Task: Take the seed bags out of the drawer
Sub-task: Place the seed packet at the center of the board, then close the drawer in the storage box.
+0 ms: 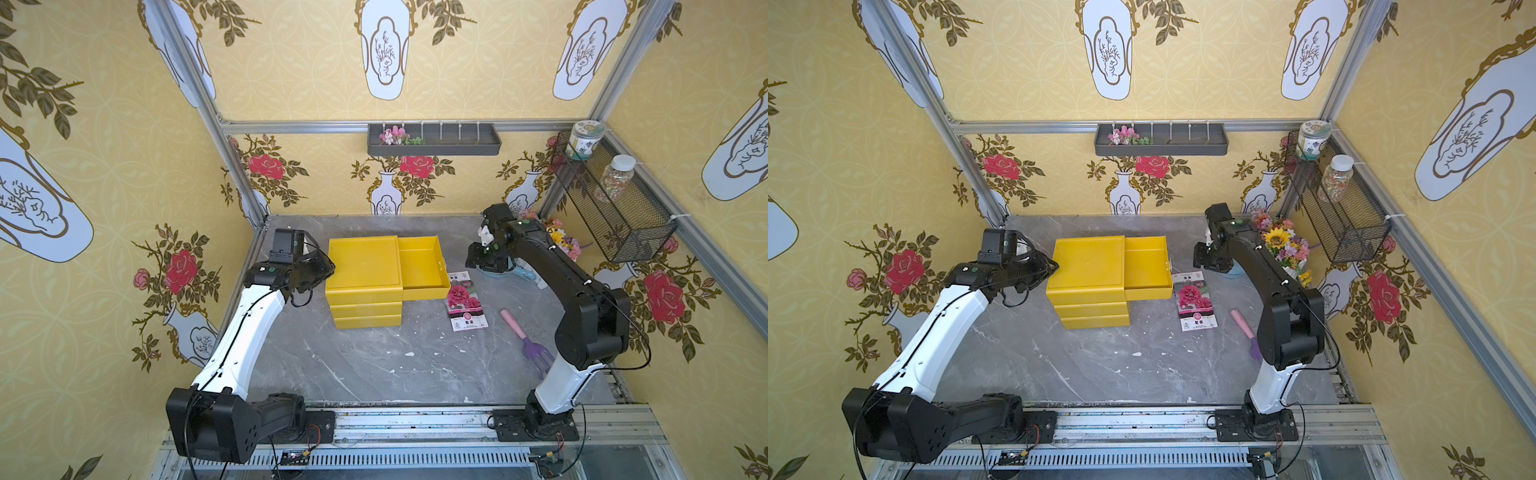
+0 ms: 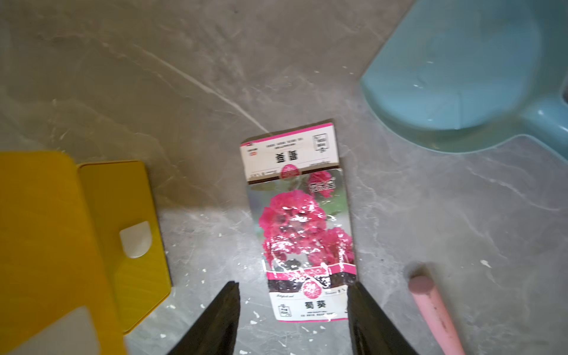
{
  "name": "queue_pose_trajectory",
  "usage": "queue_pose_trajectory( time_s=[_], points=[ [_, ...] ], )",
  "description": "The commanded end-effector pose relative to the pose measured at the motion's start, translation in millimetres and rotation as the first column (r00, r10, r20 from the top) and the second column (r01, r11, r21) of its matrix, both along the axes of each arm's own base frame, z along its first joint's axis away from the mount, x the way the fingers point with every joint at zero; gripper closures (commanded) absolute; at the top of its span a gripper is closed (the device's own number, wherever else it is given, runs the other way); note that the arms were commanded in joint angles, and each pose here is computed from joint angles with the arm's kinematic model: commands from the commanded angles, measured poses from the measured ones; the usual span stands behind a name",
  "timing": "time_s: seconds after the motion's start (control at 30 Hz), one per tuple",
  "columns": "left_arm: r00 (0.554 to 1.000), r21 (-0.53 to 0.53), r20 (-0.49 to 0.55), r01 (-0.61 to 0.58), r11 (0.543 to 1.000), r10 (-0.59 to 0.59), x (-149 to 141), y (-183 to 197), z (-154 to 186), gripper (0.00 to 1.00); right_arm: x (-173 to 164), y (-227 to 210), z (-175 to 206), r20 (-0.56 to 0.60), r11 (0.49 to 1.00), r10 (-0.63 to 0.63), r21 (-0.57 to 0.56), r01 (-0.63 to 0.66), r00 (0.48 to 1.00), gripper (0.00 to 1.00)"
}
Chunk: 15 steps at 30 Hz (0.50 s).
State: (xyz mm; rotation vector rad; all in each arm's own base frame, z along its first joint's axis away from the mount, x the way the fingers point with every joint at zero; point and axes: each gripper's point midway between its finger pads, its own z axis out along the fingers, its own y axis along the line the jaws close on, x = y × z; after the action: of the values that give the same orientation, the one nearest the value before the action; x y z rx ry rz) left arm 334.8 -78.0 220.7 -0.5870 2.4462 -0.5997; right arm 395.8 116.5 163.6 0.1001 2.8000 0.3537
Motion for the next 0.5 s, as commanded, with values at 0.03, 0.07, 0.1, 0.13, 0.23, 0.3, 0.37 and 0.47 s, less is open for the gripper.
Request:
queue_pose_trajectory(
  time_s=[0.03, 0.07, 0.1, 0.13, 0.23, 0.3, 0.37, 0.47],
  points=[
    [0.999, 0.022, -0.051, -0.011, 1.000, 0.013, -7, 4, -10, 0.57, -1, 30, 15, 0.013, 0.996, 0.008, 0.090, -0.009, 1.000, 0.39],
    [0.999, 0.020, -0.050, -0.010, 1.000, 0.011, -7, 4, -10, 0.57, -1, 36, 18, 0.019, 0.994, 0.014, 0.106, -0.016, 1.000, 0.38],
    [0.999, 0.021, -0.050, -0.010, 1.000, 0.011, -7, 4, -10, 0.57, 0, 40, 20, 0.021, 0.993, 0.016, 0.118, -0.018, 1.000, 0.38],
    [0.999, 0.020, -0.048, -0.010, 1.000, 0.011, -6, 4, -9, 0.57, 0, 46, 21, 0.023, 0.991, 0.022, 0.128, -0.025, 0.999, 0.38],
    [0.999, 0.018, -0.048, -0.008, 1.000, 0.009, -6, 3, -9, 0.57, 0, 59, 26, 0.029, 0.988, 0.042, 0.149, -0.045, 0.999, 0.38],
    [0.999, 0.016, -0.047, -0.007, 1.000, 0.008, -5, 3, -9, 0.57, 1, 66, 27, 0.029, 0.985, 0.049, 0.163, -0.053, 0.998, 0.38],
    [0.999, 0.014, -0.048, -0.006, 1.000, 0.006, -5, 3, -9, 0.57, 1, 74, 28, 0.025, 0.980, 0.056, 0.189, -0.060, 0.998, 0.38],
    [0.999, 0.012, -0.049, 0.000, 1.000, 0.001, -5, 2, -9, 0.57, -2, 90, 27, 0.017, 0.971, 0.073, 0.227, -0.075, 0.997, 0.38]
  ],
)
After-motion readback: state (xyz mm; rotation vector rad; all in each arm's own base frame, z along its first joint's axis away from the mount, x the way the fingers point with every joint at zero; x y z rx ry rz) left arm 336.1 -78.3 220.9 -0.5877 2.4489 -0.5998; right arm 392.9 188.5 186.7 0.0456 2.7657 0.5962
